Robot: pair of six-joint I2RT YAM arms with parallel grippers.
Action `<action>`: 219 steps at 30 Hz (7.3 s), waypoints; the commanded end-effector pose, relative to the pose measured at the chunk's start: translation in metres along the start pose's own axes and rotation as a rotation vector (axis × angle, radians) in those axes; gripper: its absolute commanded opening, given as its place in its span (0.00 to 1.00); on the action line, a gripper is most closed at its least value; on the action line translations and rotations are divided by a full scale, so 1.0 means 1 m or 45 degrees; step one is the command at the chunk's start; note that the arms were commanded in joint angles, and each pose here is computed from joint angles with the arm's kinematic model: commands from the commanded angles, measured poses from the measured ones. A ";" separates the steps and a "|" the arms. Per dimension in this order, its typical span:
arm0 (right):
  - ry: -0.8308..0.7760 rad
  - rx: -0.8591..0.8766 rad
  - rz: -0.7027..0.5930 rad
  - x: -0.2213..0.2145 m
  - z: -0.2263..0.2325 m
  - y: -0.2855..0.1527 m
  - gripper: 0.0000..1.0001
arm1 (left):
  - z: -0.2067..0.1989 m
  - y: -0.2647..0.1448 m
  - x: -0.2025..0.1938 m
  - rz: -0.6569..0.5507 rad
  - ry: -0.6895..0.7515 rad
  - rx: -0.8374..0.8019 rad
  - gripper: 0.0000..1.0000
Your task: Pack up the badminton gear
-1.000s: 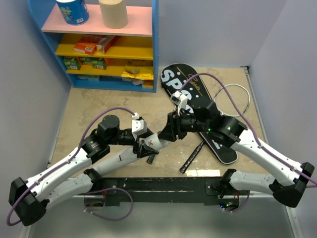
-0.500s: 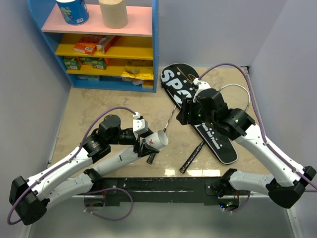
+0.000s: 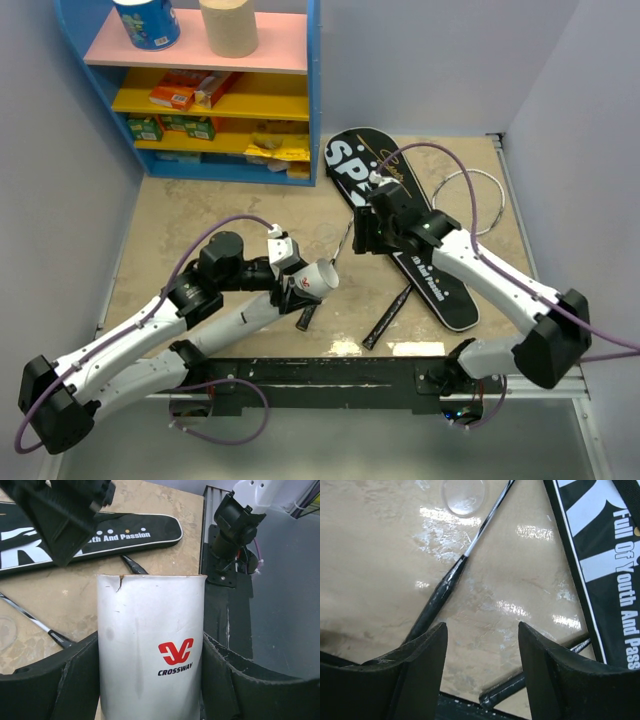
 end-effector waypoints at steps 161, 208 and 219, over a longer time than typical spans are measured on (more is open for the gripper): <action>-0.318 1.349 -0.163 -0.020 0.140 -0.159 0.00 | -0.022 -0.010 0.040 -0.170 0.123 -0.103 0.09; -0.116 1.294 -0.089 -0.023 0.170 -0.101 0.49 | -0.024 -0.014 0.044 -0.202 0.158 -0.088 0.08; -0.024 1.199 -0.067 -0.034 0.152 -0.078 0.52 | -0.028 -0.017 0.049 -0.228 0.174 -0.099 0.08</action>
Point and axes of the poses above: each gripper's point midway between its finger pads, its own y axis out along the fingers, its own z axis along the line the jaws close on, x = y × z, the point moved 2 cm from there along -y, back along the fingers, and after that the axes turned 3 degrees about -y, right-handed, at the moved point
